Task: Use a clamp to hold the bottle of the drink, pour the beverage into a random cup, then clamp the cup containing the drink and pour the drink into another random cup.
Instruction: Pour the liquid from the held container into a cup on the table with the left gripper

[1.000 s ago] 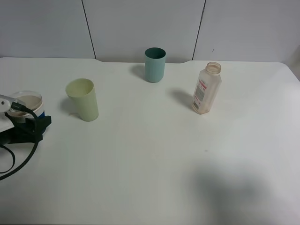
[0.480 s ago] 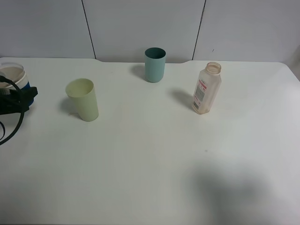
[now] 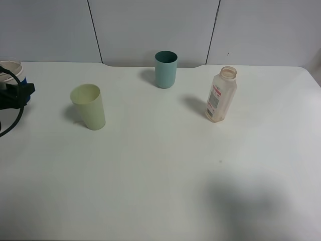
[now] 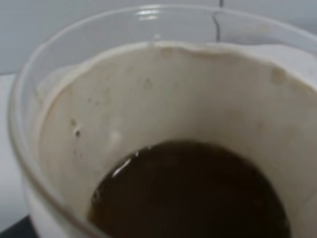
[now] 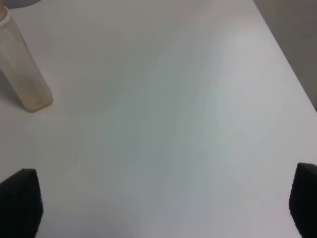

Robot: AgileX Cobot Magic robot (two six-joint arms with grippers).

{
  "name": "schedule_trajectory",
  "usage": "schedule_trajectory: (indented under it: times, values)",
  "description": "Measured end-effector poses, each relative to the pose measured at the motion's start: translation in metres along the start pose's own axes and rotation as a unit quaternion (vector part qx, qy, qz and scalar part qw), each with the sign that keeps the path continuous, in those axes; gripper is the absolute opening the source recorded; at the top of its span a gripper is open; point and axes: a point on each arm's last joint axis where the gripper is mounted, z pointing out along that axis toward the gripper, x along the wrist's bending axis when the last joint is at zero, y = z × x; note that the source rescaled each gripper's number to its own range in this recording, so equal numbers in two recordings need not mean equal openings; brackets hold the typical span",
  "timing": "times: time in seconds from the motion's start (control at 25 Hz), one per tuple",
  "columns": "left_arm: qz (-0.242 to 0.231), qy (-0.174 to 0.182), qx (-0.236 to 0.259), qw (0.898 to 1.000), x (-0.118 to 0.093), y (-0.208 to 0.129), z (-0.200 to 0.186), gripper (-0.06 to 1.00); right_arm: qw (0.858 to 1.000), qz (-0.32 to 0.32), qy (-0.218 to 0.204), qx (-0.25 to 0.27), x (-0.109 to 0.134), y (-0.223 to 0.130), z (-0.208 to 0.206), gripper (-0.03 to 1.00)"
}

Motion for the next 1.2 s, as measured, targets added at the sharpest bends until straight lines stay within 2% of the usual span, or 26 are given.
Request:
schedule_trajectory:
  times: [0.12,0.32,0.56,0.92,1.2]
  values:
    - [0.003,0.025,0.024,0.999,0.006,0.005,-0.001,0.03,1.000,0.000,0.000,0.000,0.000,0.000,0.000,1.00]
    - [0.013,0.045,0.045,0.998,0.007,0.012,-0.007,0.03,1.000,0.000,0.000,0.000,0.000,0.000,0.000,1.00]
    - [-0.007,0.086,0.073,0.994,0.007,0.010,-0.004,0.03,1.000,0.000,0.000,0.000,0.000,0.000,0.000,1.00]
    - [0.086,0.119,0.085,0.986,-0.016,0.015,0.013,0.03,1.000,0.000,0.000,0.000,0.000,0.000,0.000,1.00]
    - [0.119,0.120,0.085,0.982,-0.026,0.017,0.017,0.03,1.000,0.000,0.000,0.000,0.000,0.000,0.000,1.00]
